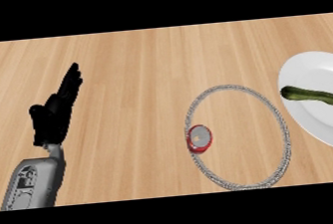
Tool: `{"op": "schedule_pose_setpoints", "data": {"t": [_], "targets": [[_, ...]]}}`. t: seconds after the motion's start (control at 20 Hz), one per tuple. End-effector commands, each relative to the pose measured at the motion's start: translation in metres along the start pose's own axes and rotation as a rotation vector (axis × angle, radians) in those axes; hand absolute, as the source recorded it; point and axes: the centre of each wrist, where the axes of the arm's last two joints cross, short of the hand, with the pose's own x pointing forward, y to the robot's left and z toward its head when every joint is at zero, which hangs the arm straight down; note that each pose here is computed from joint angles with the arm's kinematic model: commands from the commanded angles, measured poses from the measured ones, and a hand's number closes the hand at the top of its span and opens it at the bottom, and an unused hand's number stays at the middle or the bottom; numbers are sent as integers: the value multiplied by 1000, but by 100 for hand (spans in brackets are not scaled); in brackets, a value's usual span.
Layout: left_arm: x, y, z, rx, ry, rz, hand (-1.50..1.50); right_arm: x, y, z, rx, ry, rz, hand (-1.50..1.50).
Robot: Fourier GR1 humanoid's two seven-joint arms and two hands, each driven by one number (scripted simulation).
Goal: Pick the squash from the placemat and place it in the plate
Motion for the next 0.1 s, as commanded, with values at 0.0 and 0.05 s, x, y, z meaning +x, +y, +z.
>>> {"op": "schedule_pose_setpoints", "data": {"t": [0.0, 0.05], "targets": [[3, 1, -4, -4, 2, -6, 0, 0, -5, 5, 82, -85, -98, -150], [-1, 7, -1, 13, 7, 3, 0, -10, -4, 15, 60, -76, -95, -150]]}}
